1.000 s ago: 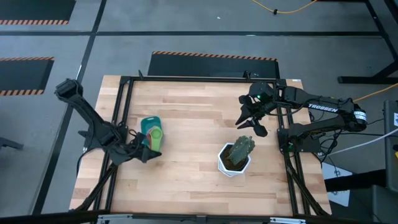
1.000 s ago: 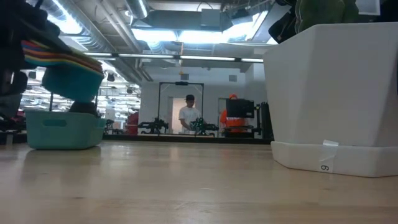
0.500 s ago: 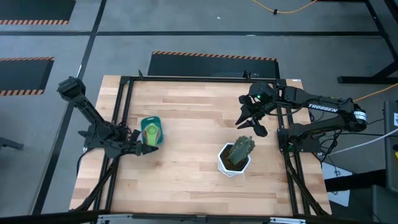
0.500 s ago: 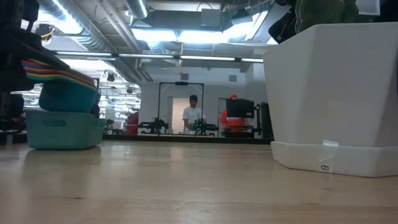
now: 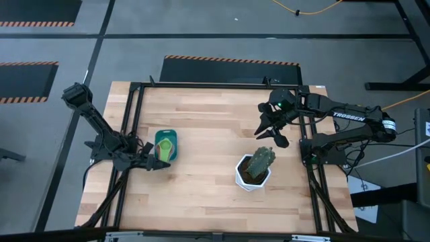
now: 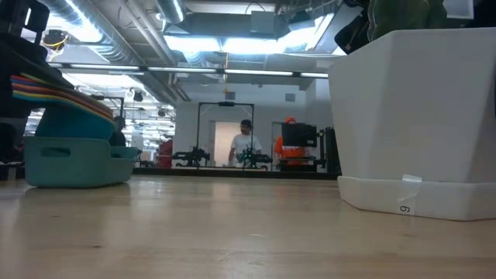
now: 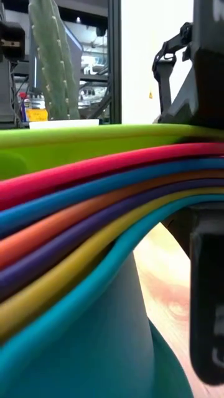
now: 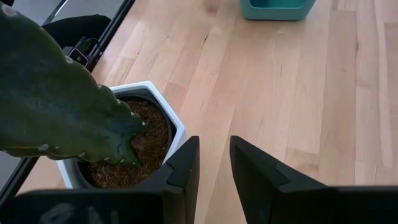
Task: Nest measuring cups in basket
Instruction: Put the nested measuring cups into the blue bin
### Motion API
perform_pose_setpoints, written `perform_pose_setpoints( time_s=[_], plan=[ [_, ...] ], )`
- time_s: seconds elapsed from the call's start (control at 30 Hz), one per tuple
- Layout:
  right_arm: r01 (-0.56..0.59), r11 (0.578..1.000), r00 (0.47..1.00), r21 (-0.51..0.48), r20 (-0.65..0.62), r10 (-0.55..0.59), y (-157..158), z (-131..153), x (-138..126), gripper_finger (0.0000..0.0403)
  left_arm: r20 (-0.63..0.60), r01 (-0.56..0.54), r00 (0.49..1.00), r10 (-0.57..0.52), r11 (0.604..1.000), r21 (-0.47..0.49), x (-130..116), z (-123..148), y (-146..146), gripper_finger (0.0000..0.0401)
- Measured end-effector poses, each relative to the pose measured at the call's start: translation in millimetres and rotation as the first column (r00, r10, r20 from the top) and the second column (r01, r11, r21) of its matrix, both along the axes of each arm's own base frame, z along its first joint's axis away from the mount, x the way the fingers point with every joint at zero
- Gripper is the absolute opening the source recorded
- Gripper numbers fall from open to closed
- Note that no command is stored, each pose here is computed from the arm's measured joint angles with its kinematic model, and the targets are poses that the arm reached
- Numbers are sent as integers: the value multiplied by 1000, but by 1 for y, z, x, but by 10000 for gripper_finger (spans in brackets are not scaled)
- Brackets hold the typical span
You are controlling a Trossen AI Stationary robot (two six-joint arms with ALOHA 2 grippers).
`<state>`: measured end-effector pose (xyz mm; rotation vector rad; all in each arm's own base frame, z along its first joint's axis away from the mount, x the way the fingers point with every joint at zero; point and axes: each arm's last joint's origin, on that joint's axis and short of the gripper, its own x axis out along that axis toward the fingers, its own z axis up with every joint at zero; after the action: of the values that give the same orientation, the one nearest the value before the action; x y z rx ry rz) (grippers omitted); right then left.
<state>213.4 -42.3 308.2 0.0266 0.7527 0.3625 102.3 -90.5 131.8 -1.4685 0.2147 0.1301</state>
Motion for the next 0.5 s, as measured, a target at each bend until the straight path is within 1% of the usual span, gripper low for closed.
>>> perform_pose_setpoints(
  time_s=[0.27,0.4,0.5],
  plan=[
    [0,1000,1000,0,0,0,0,0,0,94,-2,8,1000,-8,1000,1,0,0,0,90],
    [0,1000,1000,0,0,0,0,0,0,94,-1,15,1000,-15,1000,26,0,0,0,91],
    [0,1000,1000,0,0,0,0,0,0,94,-3,21,1000,-21,999,26,0,0,0,92]
  ],
)
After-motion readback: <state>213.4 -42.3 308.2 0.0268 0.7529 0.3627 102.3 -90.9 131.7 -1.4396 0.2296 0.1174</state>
